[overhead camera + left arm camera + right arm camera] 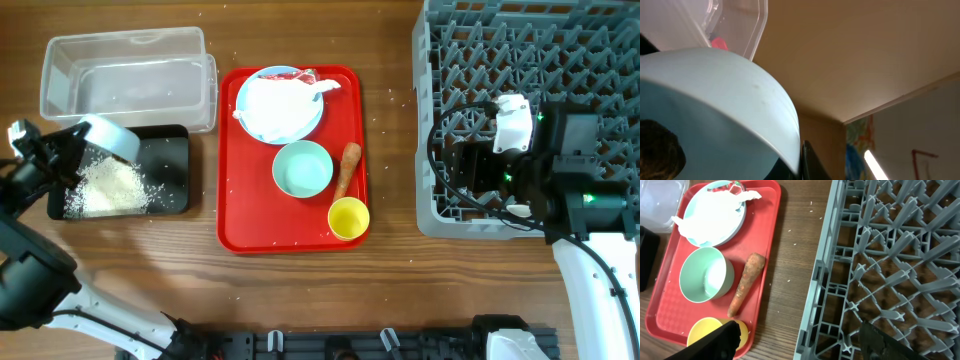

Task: Sort waste into correct bins and load items into the dishwasher rack
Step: 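Tip the brown scrap from the blue bowl onto the black tray, then set the blue bowl back on the red tray with the left gripper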

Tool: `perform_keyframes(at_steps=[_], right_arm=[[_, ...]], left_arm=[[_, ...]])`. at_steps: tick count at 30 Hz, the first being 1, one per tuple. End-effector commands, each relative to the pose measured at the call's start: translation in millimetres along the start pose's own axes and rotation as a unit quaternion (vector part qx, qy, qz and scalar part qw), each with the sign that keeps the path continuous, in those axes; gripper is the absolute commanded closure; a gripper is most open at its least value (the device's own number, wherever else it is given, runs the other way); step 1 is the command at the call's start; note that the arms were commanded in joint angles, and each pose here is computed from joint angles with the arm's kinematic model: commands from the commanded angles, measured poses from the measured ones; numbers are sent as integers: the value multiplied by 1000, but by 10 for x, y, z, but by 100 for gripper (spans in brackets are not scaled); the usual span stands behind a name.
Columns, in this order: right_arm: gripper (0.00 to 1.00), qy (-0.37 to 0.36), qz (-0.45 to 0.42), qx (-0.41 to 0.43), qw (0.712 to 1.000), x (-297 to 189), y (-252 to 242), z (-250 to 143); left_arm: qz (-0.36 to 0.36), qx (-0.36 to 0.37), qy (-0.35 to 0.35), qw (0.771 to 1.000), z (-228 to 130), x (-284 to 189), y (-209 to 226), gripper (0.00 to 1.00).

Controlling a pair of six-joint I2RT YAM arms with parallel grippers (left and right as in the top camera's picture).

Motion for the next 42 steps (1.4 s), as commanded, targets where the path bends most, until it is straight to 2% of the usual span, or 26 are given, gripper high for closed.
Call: perform_keyframes(at_steps=[1, 5, 7, 10, 14, 17, 21, 23, 26, 28, 32, 36, 39, 42], right_arm=[[21, -8, -5, -2, 1000, -33, -19, 73], [21, -8, -5, -2, 1000, -33, -19, 73], [21, -7, -5, -2, 1000, -33, -18, 69], [21, -7, -5, -2, 1000, -33, -18, 70], [21, -9, -5, -3, 1000, -33, -19, 76], [22, -9, -5, -3, 1000, -33, -19, 76], [21, -9, -5, -3, 1000, -33, -19, 76], [21, -9, -5, -3, 1000, -33, -19, 76], [21, -10, -6, -3, 1000, -33, -20, 83], [21, -10, -6, -3, 1000, -33, -20, 83], [21, -10, -6, -3, 1000, -33, -20, 83], [21, -10, -6, -3, 1000, -33, -20, 83], [21, -10, -6, -3, 1000, -33, -21, 83], [21, -10, -6, -4, 1000, -33, -21, 83]], left_arm=[[-19, -11, -9, 1000, 38, -88, -47, 96], [26, 62, -31, 997, 213, -177, 56, 96], [47, 46, -35, 997, 203, -185, 122, 96], [41, 17, -31, 999, 145, -181, 117, 96], [41, 33, -26, 998, 99, -140, 64, 96], [46, 76, -16, 996, -58, -49, -101, 96], [85, 184, 11, 979, -546, 192, -419, 96], [142, 241, 22, 960, -835, 346, -481, 96], [260, 312, 36, 913, -1262, 612, -403, 96], [341, 325, 26, 882, -1410, 729, -274, 96], [492, 342, 2, 801, -1664, 988, 76, 96], [556, 367, 15, 746, -1957, 1321, 441, 96], [591, 372, 18, 716, -2078, 1449, 706, 96], [621, 361, 23, 696, -2164, 1493, 992, 96]])
Point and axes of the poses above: each gripper's point midway between its finger pads, its own x axis out along the fingers, its own y axis along the line the jaws close on, z = x × y, the point moved 3 cm from there along -x, back along the fingers, and after that the axes turned 8 degrees about -x, right-handed, at the moved point
